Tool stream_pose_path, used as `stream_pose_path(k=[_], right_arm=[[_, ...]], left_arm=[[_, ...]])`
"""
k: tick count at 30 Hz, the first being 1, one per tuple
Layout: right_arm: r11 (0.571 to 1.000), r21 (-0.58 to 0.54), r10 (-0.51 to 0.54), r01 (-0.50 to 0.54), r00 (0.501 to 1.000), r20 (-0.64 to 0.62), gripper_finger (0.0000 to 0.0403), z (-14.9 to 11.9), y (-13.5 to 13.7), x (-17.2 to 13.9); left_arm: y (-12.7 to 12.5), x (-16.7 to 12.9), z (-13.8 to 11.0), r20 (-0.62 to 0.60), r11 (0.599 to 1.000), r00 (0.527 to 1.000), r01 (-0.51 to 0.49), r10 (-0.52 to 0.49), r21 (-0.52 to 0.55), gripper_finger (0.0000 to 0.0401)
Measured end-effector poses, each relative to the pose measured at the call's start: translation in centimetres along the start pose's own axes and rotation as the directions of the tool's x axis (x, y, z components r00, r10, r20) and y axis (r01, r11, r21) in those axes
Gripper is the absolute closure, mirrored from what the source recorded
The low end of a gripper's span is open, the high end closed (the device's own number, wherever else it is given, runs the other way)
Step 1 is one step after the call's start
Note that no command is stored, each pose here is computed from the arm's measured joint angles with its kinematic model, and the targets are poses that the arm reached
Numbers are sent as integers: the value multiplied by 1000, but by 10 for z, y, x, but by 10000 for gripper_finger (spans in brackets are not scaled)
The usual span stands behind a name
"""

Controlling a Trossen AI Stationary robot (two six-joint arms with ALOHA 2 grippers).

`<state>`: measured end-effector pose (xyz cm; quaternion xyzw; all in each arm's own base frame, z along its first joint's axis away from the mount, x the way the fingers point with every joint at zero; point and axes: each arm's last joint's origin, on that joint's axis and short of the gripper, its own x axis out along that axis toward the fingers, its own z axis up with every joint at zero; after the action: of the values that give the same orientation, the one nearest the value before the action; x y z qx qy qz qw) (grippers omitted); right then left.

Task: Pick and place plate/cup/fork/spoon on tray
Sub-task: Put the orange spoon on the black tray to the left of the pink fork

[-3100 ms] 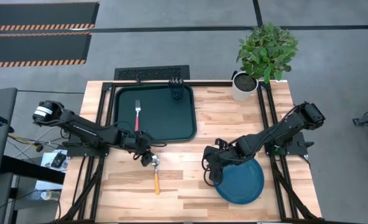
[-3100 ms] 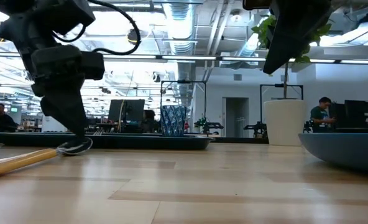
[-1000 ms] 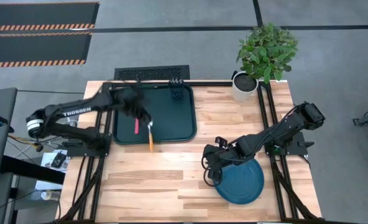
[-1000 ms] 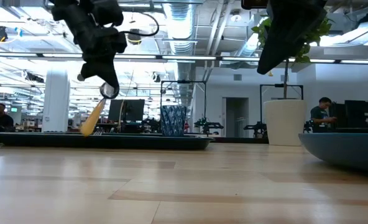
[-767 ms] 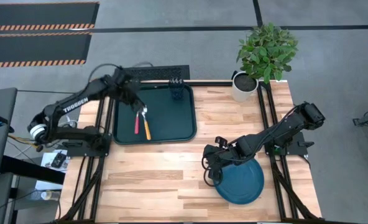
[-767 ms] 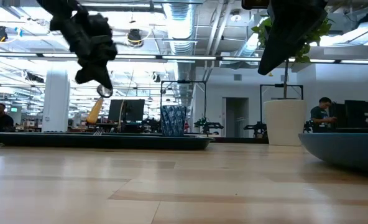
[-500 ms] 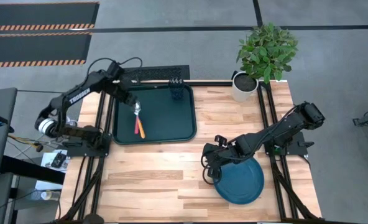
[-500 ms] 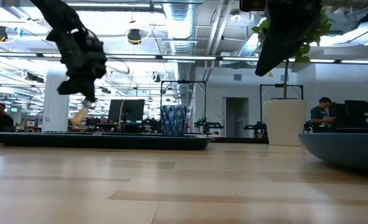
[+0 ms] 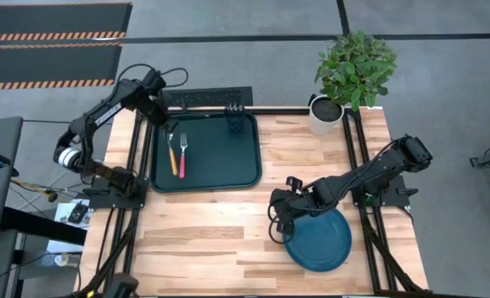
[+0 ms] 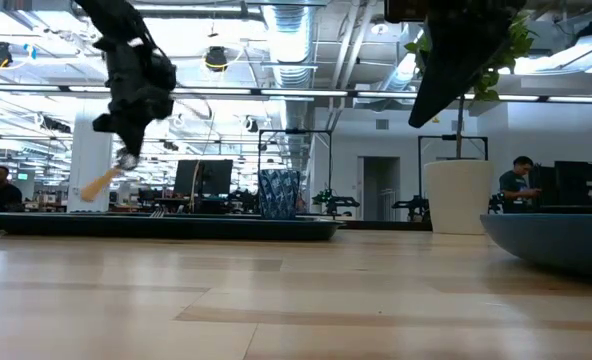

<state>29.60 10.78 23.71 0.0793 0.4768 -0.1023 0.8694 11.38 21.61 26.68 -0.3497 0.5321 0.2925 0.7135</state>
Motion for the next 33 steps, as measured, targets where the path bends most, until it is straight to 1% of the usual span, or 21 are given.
stream_pose_path(k=[3,5,7,10,12,15,19,23,26,33], right_arm=[[1000,-4,-7,7,1000,-11,269,-1,-1,0],[1000,-6,-15,15,1000,-17,269,-2,-1,0],[1000,-1,-18,18,1000,-7,269,-4,-1,2],[999,17,-41,42,999,-26,269,-9,-4,5],[998,36,-44,45,999,-28,269,-11,-4,8],[998,45,-49,51,998,-36,269,-17,-6,13],[997,53,-46,47,999,-29,269,-19,-7,16],[997,58,-45,46,999,-25,269,-18,-8,17],[998,54,-44,45,999,-25,269,-19,-7,17],[998,43,-46,47,999,-24,269,-19,-7,17]], left_arm=[[7,12,4,-170,999,985,-43,44,6,401],[12,23,11,-230,998,972,-56,56,6,401],[15,31,17,-258,999,965,-52,51,2,401],[17,37,24,-240,998,969,-49,55,30,401],[18,38,26,-227,997,972,-46,58,58,401],[23,37,26,-217,997,975,-37,51,68,401],[26,40,29,-158,998,987,-8,19,70,401],[24,46,33,-87,994,995,61,-53,94,401],[25,48,31,-98,990,993,71,-60,120,401],[33,46,30,-85,992,994,77,-69,101,401]])
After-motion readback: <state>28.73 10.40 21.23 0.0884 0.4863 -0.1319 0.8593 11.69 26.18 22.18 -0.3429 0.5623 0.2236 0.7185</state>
